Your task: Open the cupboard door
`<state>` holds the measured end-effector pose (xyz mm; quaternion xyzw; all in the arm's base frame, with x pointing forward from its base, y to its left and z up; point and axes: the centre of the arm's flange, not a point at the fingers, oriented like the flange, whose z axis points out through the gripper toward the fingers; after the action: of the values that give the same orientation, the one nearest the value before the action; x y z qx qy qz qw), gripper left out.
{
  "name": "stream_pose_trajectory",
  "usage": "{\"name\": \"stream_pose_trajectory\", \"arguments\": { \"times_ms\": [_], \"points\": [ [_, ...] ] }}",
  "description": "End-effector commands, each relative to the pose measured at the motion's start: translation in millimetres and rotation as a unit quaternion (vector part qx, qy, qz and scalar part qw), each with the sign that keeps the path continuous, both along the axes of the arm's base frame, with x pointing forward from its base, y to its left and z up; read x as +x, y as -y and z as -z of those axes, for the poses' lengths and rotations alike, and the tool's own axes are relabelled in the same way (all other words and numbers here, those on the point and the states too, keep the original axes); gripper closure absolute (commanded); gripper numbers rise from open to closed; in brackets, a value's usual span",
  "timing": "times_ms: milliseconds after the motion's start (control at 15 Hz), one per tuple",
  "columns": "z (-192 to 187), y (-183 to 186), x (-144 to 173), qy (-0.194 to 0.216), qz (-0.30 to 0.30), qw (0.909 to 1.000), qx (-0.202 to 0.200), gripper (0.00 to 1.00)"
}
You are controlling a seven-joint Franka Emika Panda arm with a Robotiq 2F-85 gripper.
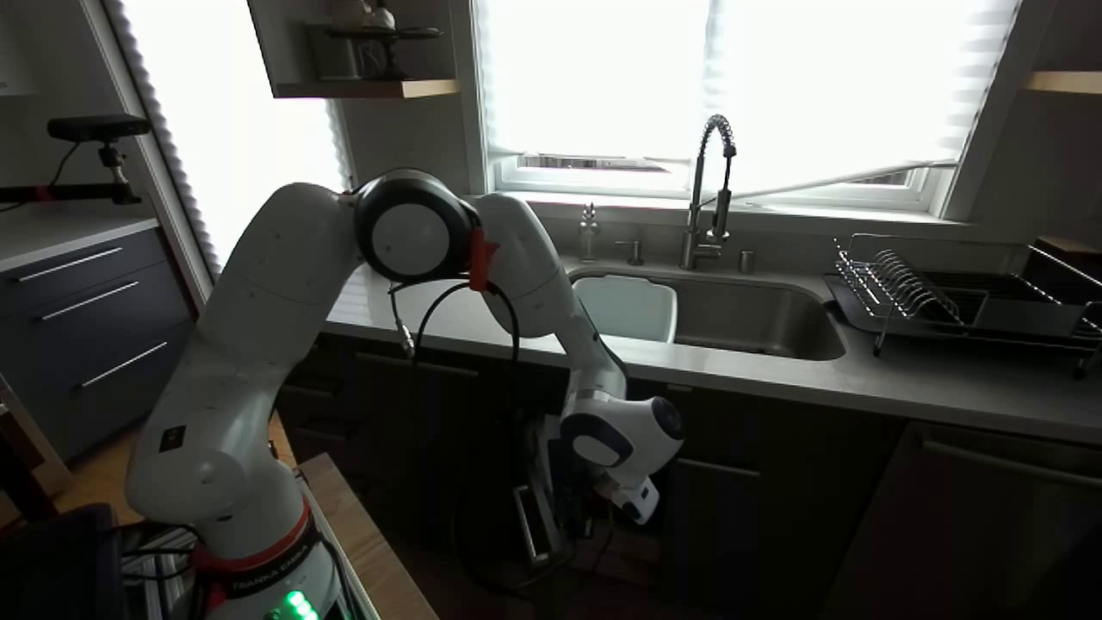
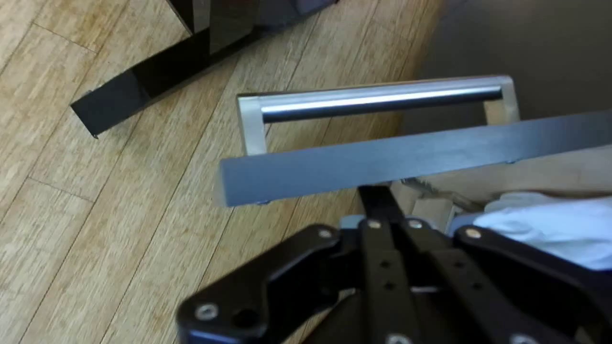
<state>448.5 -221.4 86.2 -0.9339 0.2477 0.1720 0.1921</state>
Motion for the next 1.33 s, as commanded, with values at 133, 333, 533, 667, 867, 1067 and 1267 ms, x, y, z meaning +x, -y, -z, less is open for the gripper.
{"name": "stream_pose_trajectory", "arguments": {
  "times_ms": [133,333,533,667,867,1067,1267],
  "points": [
    [0.7,0.7,2.7,-0.093,-0.061,0.9899,0.087,1.0],
    [5.3,-5.9,0.1,-0.125,-0.07,0.9807,0.133,1.0],
    [9.4,-9.0,-0.7,-0.118,-0.057,0.9796,0.153,1.0],
    [1.3,-2.2,2.1,-0.057,-0.022,0.9881,0.141,1.0],
    [-5.5,11.3,7.4,-0.001,0.024,0.9951,0.096,1.0],
    [-0.9,18.7,12.1,0.006,0.048,0.9959,0.077,1.0],
    [-1.8,23.8,17.6,0.0,0.034,0.9964,0.077,1.0]
  ]
}}
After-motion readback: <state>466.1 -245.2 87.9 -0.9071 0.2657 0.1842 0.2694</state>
